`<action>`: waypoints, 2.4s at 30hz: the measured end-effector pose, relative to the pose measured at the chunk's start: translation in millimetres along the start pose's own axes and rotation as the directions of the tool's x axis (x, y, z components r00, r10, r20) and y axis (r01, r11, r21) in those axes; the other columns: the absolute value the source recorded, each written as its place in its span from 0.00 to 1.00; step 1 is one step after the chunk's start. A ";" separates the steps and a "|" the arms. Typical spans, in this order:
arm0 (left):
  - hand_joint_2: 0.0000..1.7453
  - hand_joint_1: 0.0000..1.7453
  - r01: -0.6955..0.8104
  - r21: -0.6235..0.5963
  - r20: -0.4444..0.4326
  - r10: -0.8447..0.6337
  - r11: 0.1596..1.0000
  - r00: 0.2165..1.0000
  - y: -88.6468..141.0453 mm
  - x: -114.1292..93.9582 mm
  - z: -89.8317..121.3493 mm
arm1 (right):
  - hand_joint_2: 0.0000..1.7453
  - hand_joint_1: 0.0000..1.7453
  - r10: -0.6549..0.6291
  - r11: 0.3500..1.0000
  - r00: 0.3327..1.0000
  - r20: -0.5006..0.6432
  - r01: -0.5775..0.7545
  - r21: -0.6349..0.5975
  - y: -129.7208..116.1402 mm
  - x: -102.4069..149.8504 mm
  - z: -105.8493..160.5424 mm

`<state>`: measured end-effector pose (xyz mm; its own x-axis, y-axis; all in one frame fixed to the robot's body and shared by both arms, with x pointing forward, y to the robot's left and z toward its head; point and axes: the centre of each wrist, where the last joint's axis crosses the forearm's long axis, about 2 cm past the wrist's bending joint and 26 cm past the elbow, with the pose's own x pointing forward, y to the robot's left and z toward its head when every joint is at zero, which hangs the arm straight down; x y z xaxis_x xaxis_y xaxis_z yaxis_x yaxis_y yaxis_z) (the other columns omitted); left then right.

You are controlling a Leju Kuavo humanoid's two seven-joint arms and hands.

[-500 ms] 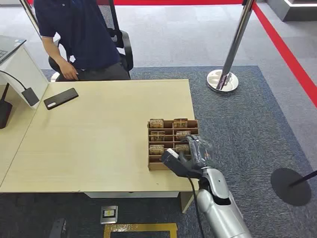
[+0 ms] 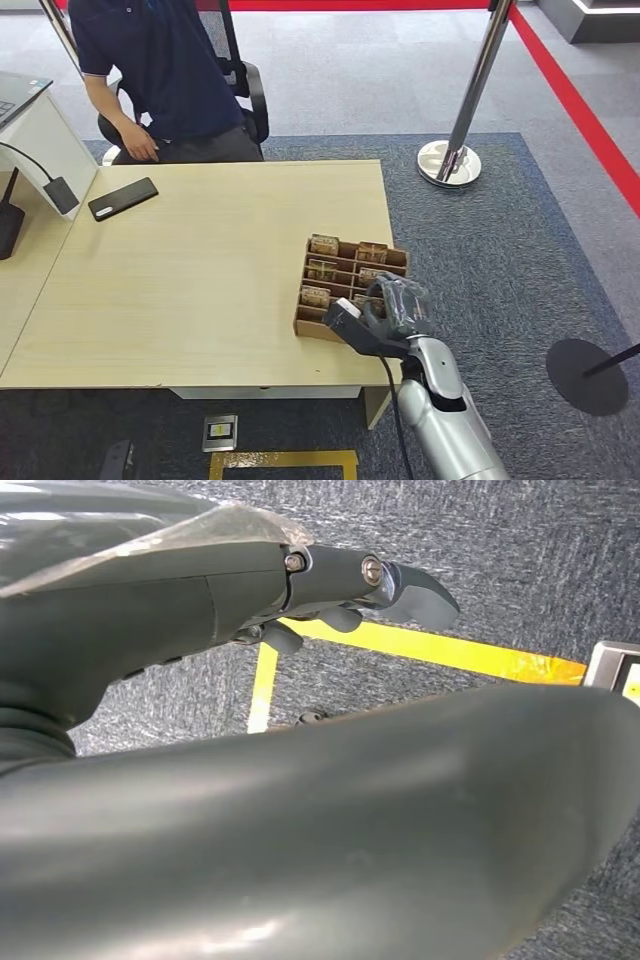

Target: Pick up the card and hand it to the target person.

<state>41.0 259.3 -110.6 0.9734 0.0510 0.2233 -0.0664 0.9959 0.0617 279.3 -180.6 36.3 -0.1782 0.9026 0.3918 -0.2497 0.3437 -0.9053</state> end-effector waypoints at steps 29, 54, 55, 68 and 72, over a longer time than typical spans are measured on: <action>0.00 0.00 -0.025 -0.001 0.005 0.025 1.000 1.000 1.1 -1.0 0.0 | 1.00 1.00 0.008 0.995 0.977 0.212 0.014 -0.101 -43.9 19.2 16.1; 0.00 0.00 -0.012 -0.029 0.022 0.012 1.000 1.000 -7.2 9.4 -0.1 | 1.00 1.00 0.160 0.960 0.840 0.518 -0.010 -0.281 -202.9 159.2 -98.7; 0.00 0.00 -0.015 -0.028 0.014 0.016 1.000 1.000 -7.9 9.3 0.0 | 1.00 1.00 0.161 0.962 0.840 0.518 -0.017 -0.272 -204.7 166.9 -103.2; 0.00 0.00 -0.060 -0.018 -0.032 0.060 0.998 0.998 -18.5 7.8 1.9 | 1.00 1.00 0.052 0.998 0.868 0.495 -0.031 -0.050 -178.9 223.1 -112.9; 0.00 0.00 -0.052 -0.020 -0.031 0.051 0.998 0.998 -19.1 7.7 2.0 | 1.00 1.00 0.083 0.996 0.871 0.485 -0.089 -0.011 -163.1 224.6 -111.0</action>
<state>49.3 240.5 -108.1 0.9750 0.1042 0.1963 -0.1123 0.9932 0.0303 385.7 -5.1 253.8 -0.6373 0.6890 0.3451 -0.2220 0.2647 -0.9384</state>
